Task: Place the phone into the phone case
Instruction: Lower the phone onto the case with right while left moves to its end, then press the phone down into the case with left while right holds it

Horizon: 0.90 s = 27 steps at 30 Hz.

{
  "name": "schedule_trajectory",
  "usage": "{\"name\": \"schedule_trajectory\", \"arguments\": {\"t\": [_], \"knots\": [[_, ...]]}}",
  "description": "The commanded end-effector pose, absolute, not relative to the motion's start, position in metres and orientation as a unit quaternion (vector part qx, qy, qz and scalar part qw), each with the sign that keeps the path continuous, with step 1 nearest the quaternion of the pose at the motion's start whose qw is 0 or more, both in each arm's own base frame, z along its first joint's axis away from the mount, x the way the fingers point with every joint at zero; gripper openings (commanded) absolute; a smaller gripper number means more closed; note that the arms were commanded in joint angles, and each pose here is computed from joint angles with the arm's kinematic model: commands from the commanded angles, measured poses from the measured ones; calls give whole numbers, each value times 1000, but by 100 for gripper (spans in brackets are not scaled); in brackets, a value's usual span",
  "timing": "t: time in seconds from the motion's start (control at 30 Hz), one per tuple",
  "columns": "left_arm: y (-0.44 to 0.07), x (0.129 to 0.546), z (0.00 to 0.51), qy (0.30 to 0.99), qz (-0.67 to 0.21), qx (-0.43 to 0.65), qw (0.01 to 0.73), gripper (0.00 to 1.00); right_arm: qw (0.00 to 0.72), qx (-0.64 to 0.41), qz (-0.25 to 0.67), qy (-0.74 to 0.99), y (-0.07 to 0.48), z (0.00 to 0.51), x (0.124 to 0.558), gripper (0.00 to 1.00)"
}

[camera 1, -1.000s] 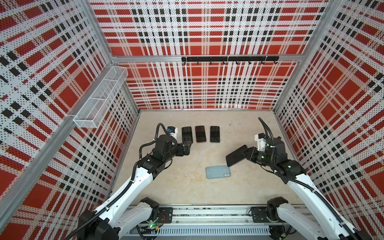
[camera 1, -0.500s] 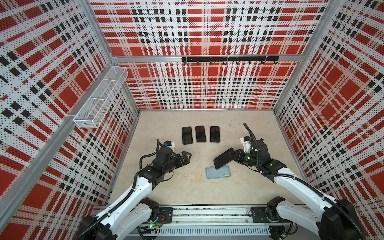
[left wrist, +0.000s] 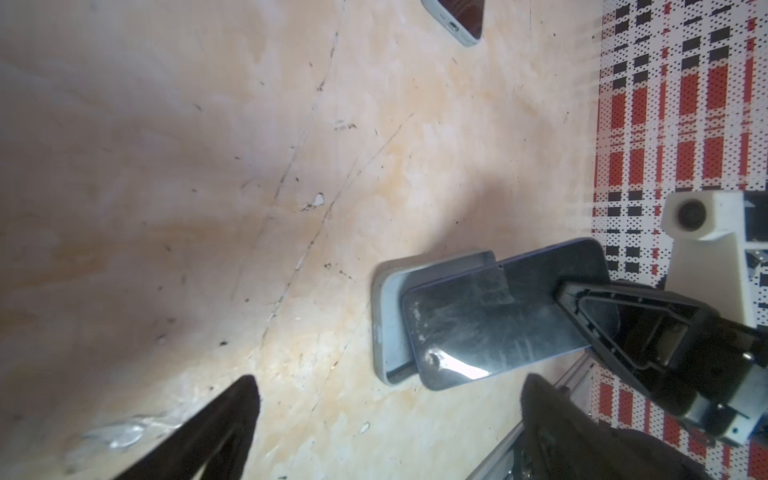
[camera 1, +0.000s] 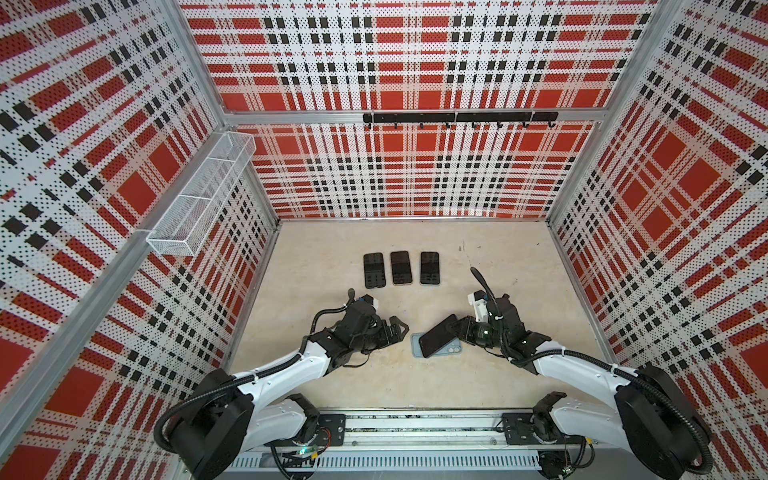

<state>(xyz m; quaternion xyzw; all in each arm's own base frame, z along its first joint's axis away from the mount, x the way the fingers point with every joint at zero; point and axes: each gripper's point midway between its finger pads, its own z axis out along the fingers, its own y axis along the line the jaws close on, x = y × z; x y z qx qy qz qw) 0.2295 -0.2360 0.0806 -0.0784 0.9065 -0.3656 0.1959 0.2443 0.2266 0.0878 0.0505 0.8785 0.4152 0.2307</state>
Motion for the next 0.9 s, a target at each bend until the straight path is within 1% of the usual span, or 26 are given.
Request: {"name": "schedule_trajectory", "arguments": {"t": [0.0,0.33,0.63,0.87], "knots": [[-253,231,82,892,-399,-91,191,100,281,43,444,850,235,103,257,0],[-277,235,56,892,-408,-86,173,100,309,60,420,851,219,75,251,0],[-289,236,40,886,-428,-89,153,100,285,32,387,876,231,47,227,0],[-281,233,41,883,-430,-96,161,100,281,36,368,886,239,30,215,0]]}}
